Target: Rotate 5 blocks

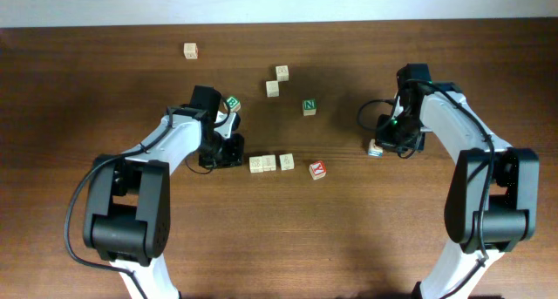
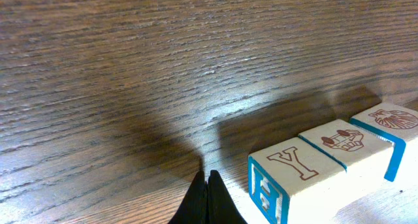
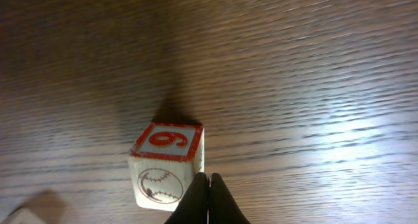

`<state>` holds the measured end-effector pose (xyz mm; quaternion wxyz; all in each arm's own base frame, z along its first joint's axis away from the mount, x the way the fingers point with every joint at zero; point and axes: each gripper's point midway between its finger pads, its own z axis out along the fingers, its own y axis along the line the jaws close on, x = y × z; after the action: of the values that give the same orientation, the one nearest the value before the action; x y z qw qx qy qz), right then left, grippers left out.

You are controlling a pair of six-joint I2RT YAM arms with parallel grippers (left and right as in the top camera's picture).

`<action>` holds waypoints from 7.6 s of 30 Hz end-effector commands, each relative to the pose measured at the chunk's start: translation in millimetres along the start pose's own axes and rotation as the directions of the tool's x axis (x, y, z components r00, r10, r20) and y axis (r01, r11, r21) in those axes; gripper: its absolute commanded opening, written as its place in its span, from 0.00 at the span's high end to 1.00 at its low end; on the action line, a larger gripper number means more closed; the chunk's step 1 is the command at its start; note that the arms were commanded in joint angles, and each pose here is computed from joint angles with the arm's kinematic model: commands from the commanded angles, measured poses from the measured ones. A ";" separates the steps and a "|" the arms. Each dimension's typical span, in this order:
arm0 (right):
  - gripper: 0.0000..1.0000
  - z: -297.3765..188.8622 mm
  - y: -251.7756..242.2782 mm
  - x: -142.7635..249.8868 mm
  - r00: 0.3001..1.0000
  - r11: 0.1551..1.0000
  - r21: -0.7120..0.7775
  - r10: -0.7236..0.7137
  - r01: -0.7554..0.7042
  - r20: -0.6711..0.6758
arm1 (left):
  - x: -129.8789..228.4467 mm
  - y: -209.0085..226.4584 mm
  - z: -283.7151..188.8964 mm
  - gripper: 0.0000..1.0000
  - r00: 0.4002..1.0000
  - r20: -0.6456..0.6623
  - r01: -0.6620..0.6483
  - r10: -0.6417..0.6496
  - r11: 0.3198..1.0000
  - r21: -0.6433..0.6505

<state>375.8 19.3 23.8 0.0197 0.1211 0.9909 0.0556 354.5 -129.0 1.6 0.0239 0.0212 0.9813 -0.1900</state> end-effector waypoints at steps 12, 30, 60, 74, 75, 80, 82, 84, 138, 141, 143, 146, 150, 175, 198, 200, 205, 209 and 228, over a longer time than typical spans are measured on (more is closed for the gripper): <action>0.96 14.9 70.9 35.6 0.980 0.981 -0.068 -0.186 0.182 -0.066 | 1.5 2.7 2.0 1.00 1.000 -0.005 0.014 -0.014 1.000 -0.005; 0.96 19.2 132.8 94.5 0.934 0.945 -0.135 -0.318 0.299 -0.160 | -1.6 2.1 2.0 1.00 1.000 0.007 0.009 -0.009 1.000 -0.002; 0.96 21.3 150.0 127.0 0.908 0.931 -0.095 -0.365 0.352 -0.207 | -1.8 2.1 2.0 1.00 1.000 0.008 0.009 -0.009 1.000 -0.002; 0.96 24.0 163.7 110.7 0.916 0.922 -0.124 -0.381 0.366 -0.124 | -1.9 2.1 2.0 1.00 1.000 0.009 0.009 -0.009 1.000 -0.002; 0.96 24.1 164.4 110.1 0.917 0.922 -0.126 -0.381 0.367 -0.120 | -1.9 2.1 2.0 1.00 1.000 0.009 0.009 -0.009 1.000 -0.002; 0.95 24.4 169.1 104.8 0.918 0.918 -0.136 -0.386 0.372 -0.093 | -1.9 2.2 2.0 1.00 1.000 0.009 0.009 -0.009 1.000 -0.002; 0.96 24.4 169.9 104.0 0.918 0.917 -0.138 -0.387 0.374 -0.088 | -1.9 2.1 2.0 1.00 1.000 0.009 0.009 -0.009 1.000 -0.002; 0.95 24.4 171.7 103.0 0.915 0.913 -0.144 -0.394 0.381 -0.081 | -2.0 2.1 2.0 1.00 1.000 0.009 0.009 -0.009 1.000 -0.002; 0.96 30.0 192.3 76.2 0.932 0.914 -0.212 -0.361 0.345 -0.038 | -3.0 1.8 2.0 1.00 1.000 0.013 0.007 -0.007 1.000 -0.001; 0.96 30.2 195.6 77.3 0.929 0.910 -0.214 -0.369 0.354 -0.032 | -2.9 1.9 2.0 1.00 1.000 0.013 0.007 -0.007 1.000 -0.001; 0.96 30.2 195.8 77.6 0.928 0.910 -0.214 -0.370 0.355 -0.032 | -3.0 1.9 2.0 1.00 1.000 0.013 0.007 -0.007 1.000 -0.001; 0.96 28.4 194.6 75.9 0.929 0.911 -0.213 -0.368 0.353 -0.032 | -2.9 1.9 2.0 1.00 1.000 0.013 0.007 -0.007 1.000 -0.001; 0.95 19.4 192.6 69.3 0.922 0.905 -0.205 -0.386 0.373 -0.027 | -3.5 1.8 2.0 1.00 1.000 0.015 0.006 -0.006 1.000 -0.001; 0.96 26.6 202.0 96.7 0.926 0.923 -0.147 -0.369 0.355 -0.079 | -7.1 1.3 1.9 1.00 1.000 0.029 0.001 -0.001 1.000 0.001; 0.96 24.2 224.4 31.6 0.900 0.906 -0.049 -0.409 0.420 0.152 | -10.7 6.5 1.7 1.00 0.999 0.046 0.024 -0.023 0.999 -0.029; 0.96 28.9 224.8 30.9 0.898 0.904 -0.049 -0.413 0.424 0.151 | -10.9 6.5 1.7 1.00 0.999 0.047 0.024 -0.023 0.999 -0.029; 0.96 30.6 224.0 31.6 0.899 0.905 -0.047 -0.413 0.423 0.145 | -12.1 6.3 1.6 1.00 0.998 0.052 0.023 -0.021 0.999 -0.028; 0.95 31.4 221.7 36.8 0.902 0.905 -0.048 -0.414 0.422 0.122 | -12.6 6.2 1.6 1.00 0.998 0.054 0.022 -0.021 0.999 -0.028; 0.96 32.4 218.2 47.2 0.907 0.905 -0.062 -0.415 0.420 0.074 | -12.5 6.1 1.6 1.00 0.998 0.053 0.022 -0.021 0.999 -0.027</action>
<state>386.4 239.5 16.2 0.0707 -0.0864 0.9908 0.0762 368.4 -126.8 1.8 0.0517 0.0140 0.9821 -0.1808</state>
